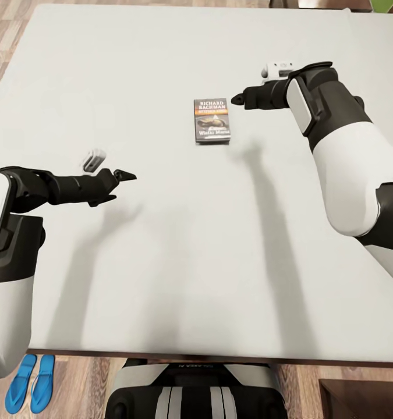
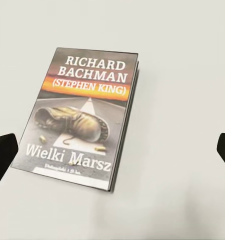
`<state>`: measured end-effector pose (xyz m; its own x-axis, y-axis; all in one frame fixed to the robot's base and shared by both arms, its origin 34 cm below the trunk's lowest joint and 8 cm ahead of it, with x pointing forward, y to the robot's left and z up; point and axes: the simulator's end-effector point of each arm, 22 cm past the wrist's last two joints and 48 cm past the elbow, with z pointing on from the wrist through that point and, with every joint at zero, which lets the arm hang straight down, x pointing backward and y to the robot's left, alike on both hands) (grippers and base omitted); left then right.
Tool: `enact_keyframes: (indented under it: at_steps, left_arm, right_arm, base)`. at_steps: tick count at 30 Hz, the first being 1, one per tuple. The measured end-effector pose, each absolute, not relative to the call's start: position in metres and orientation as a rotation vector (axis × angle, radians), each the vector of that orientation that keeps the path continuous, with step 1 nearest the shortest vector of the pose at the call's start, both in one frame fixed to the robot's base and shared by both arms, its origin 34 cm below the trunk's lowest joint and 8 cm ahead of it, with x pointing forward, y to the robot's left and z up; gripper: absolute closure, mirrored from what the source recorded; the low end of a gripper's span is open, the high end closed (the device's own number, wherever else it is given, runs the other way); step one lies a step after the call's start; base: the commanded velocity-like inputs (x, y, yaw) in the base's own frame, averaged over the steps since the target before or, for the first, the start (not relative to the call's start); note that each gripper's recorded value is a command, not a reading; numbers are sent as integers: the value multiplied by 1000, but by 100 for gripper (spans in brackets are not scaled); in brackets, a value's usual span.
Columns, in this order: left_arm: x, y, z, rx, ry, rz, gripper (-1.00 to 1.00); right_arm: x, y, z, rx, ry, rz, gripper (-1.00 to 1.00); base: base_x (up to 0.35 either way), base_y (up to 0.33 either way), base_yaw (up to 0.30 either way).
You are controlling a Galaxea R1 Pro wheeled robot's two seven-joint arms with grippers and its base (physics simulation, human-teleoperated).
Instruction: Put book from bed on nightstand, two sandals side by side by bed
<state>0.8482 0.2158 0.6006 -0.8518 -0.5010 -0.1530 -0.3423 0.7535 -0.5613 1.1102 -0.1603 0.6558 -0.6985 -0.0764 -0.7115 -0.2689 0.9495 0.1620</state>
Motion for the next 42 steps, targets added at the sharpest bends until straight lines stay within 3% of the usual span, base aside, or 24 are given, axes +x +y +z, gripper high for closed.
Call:
enact_keyframes:
  at_steps: [33,42]
  left_arm:
    - [864,220,581,-656,2638,-841,-100]
    - [862,220,571,-665,2650,-839,-100]
  right_arm:
    - [1104,-158,592,-228,2376,346,-100]
    - [1139,-166,635,-210,2297,270,-100]
  base:
    - [0,0,0]
    - [0,0,0]
